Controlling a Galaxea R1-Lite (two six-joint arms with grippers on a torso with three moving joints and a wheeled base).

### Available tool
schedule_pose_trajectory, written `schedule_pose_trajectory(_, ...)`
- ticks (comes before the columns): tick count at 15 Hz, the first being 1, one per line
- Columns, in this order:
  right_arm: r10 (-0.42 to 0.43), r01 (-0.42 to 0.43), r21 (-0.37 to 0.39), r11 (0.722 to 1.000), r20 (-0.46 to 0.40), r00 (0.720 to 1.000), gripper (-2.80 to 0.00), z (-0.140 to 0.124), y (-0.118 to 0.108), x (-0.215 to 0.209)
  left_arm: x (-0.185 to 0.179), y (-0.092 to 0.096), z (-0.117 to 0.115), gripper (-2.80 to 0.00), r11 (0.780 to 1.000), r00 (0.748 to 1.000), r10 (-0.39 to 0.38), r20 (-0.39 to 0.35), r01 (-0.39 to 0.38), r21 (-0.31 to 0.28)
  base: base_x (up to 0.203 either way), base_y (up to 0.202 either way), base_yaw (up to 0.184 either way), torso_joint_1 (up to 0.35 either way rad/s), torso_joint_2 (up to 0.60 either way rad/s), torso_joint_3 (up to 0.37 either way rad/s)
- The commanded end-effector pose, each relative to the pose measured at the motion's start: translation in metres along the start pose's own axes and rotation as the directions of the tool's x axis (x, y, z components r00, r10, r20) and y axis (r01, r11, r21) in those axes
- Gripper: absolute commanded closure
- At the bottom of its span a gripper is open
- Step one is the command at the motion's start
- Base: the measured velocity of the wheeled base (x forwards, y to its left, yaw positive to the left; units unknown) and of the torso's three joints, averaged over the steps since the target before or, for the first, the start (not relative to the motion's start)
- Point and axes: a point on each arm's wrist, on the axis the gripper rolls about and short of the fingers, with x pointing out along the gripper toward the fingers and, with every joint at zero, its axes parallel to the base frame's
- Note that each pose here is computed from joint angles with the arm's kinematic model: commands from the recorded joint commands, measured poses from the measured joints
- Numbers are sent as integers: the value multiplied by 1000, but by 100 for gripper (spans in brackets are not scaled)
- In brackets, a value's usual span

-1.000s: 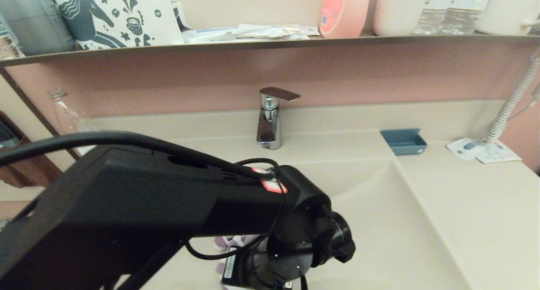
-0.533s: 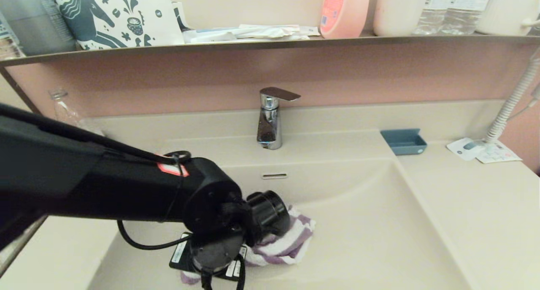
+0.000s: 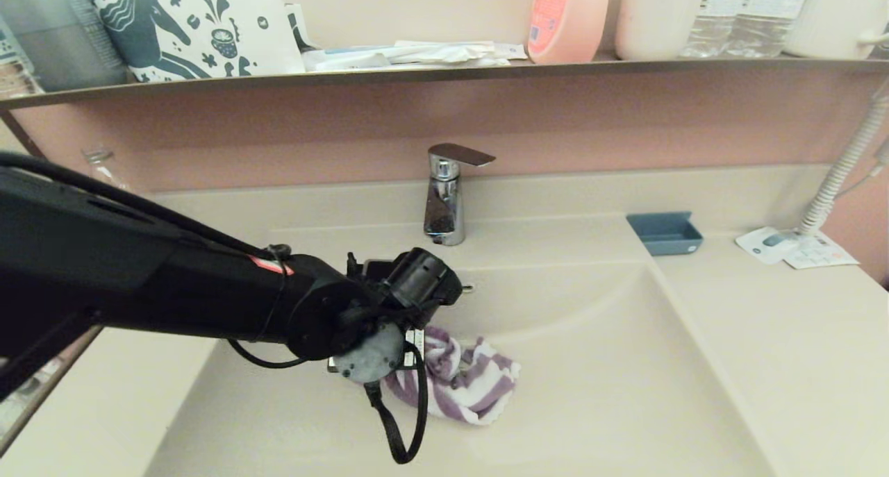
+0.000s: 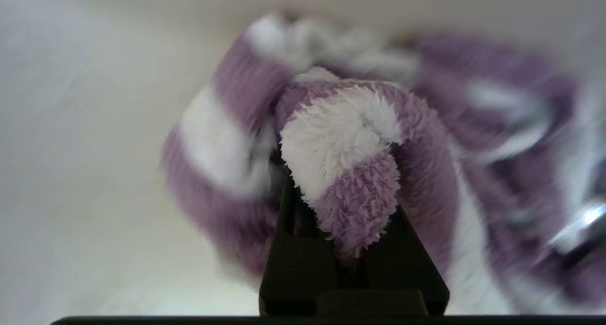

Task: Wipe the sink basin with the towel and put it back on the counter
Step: Wipe the sink

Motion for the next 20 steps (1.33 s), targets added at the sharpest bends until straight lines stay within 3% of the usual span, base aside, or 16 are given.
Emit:
schedule_pose_trajectory(1, 0, 0, 0, 1000, -1, 1000, 0, 0, 0, 0, 15, -8, -5, 0, 1000, 1000, 16, -11, -16, 5, 0, 0, 0, 0, 0, 0)
schedule_pose_trajectory(7, 0, 0, 0, 1000, -1, 1000, 0, 0, 0, 0, 38, -44, -27, 0, 999, 1000, -7, 16, 8, -40, 0, 0, 0, 0, 0, 0)
schedule_pose_trajectory(12, 0, 0, 0, 1000, -1, 1000, 0, 0, 0, 0, 30, -85, -23, 0, 994, 994, -75, 85, 81, -79, 0, 0, 0, 0, 0, 0)
schedule_pose_trajectory(16, 0, 0, 0, 1000, -1, 1000, 0, 0, 0, 0, 22, -124, -37, 0, 992, 985, -98, 143, 108, -62, 0, 0, 0, 0, 0, 0)
schedule_pose_trajectory(20, 0, 0, 0, 1000, -1, 1000, 0, 0, 0, 0, -6, -139, -42, 0, 991, 984, -130, 122, 130, 7, 0, 0, 0, 0, 0, 0)
